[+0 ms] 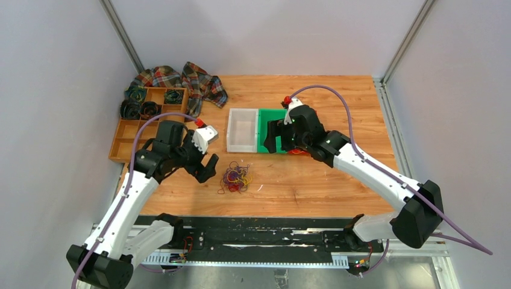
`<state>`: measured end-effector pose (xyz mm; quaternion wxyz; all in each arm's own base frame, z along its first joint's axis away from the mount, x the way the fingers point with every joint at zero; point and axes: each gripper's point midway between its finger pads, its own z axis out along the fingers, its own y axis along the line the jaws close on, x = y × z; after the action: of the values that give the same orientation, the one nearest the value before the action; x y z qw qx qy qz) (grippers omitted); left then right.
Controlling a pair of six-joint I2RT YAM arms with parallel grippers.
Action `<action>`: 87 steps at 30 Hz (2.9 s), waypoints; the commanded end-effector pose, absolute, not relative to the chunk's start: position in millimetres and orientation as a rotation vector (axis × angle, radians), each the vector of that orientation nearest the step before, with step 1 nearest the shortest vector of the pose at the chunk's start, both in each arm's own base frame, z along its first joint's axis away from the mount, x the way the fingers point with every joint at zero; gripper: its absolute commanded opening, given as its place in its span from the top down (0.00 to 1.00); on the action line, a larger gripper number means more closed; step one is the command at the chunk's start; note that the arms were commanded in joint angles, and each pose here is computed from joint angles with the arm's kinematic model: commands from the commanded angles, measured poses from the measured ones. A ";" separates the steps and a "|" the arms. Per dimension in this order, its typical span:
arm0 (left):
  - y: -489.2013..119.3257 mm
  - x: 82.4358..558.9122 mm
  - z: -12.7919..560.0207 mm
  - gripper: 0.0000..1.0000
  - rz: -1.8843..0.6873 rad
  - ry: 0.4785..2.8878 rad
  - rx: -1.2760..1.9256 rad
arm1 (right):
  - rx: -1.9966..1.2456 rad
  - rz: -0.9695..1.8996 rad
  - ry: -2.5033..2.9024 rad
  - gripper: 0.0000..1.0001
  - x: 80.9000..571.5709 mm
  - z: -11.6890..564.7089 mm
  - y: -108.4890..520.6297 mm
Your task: Untangle the cables
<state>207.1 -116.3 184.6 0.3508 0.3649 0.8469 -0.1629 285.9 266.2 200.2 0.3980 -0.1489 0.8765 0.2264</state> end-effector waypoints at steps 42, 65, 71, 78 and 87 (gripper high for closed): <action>-201.6 242.3 164.5 0.99 -0.723 2.114 1.172 | -0.393 0.699 2.215 0.39 249.3 188.5 263.0; -197.3 206.8 287.2 0.99 -0.751 1.924 1.134 | -0.603 0.930 1.852 0.16 237.4 271.0 363.6; -199.2 203.6 301.1 0.99 -0.771 1.907 1.119 | -0.620 0.993 1.837 0.17 240.8 267.3 386.4; -198.6 203.8 305.0 0.99 -0.763 1.914 1.114 | -0.603 1.005 1.840 0.19 245.0 259.3 399.0; -194.9 206.4 319.2 0.99 -0.719 1.887 1.110 | -0.520 0.921 1.881 0.21 252.8 247.3 384.5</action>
<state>206.8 -194.6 297.9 0.3801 0.4327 0.7637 -0.2915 252.6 390.4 228.8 0.4432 -0.2330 0.7768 0.3821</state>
